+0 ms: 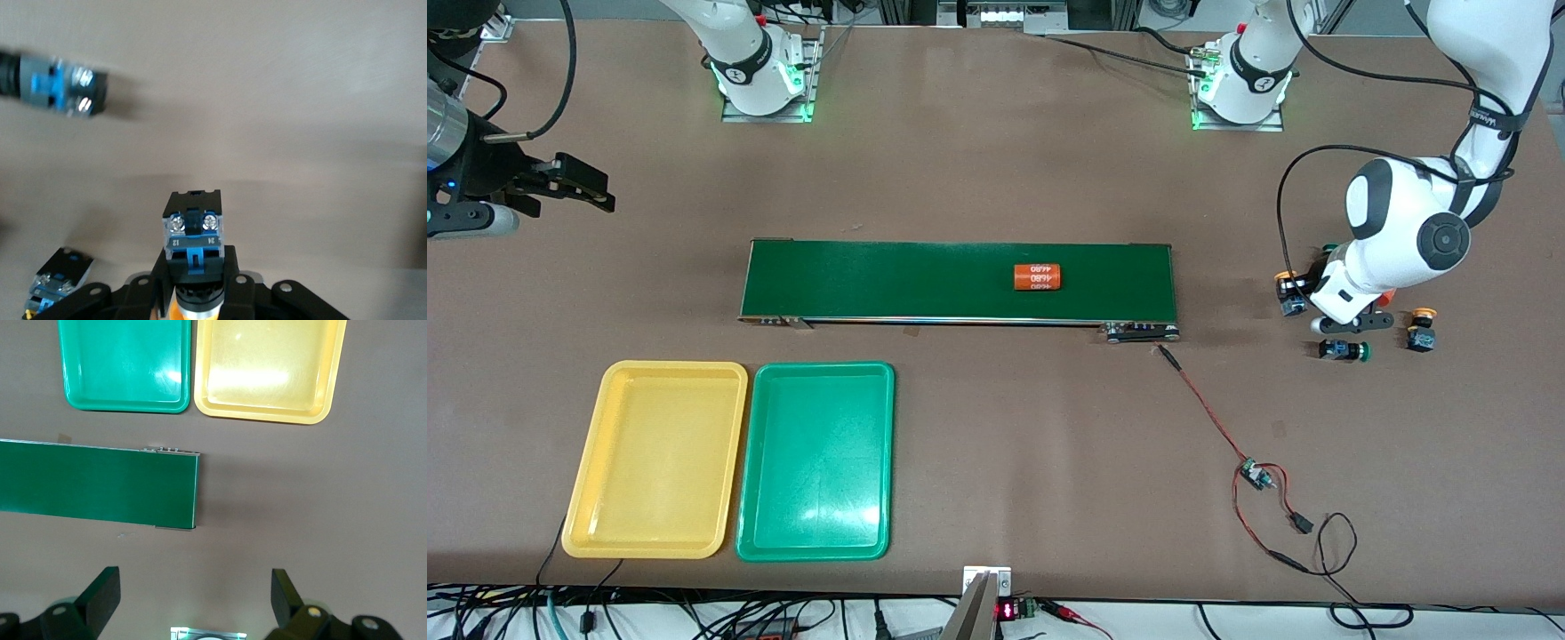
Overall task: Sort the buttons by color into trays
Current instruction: 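Grasp the orange-based push-button with the left gripper, then set the orange-based button on the green belt and release it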
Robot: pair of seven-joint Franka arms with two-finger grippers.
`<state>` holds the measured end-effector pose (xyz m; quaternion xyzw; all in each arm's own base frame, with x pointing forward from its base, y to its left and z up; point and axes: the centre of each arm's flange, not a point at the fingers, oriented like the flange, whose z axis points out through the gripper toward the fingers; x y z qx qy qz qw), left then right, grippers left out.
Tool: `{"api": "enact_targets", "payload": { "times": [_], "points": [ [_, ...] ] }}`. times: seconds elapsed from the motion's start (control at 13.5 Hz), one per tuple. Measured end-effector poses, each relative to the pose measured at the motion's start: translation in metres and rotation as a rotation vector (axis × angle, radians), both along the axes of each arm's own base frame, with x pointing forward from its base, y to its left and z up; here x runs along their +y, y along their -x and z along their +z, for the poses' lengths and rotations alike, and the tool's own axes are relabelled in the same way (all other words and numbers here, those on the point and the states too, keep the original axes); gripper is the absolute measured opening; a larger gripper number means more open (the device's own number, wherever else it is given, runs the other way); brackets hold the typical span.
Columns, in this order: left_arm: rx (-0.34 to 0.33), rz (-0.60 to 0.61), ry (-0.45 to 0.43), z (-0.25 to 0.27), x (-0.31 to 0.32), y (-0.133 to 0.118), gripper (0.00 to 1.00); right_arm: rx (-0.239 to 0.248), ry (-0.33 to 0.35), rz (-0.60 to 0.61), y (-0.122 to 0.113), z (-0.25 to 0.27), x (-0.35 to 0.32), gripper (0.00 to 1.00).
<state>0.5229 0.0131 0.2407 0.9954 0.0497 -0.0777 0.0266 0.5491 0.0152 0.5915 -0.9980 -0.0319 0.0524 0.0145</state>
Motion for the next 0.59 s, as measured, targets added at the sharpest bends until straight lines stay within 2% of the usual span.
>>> {"api": "enact_targets", "payload": {
  "times": [0.15,0.59],
  "points": [
    [-0.026,-0.063,0.002,0.022,-0.039,-0.005,0.32,0.0,0.0,0.0,0.0,0.0,0.0,1.0],
    [-0.043,-0.196,0.0,0.061,-0.152,0.014,0.32,0.0,0.0,-0.001,0.0,0.0,-0.001,1.0]
  ]
}}
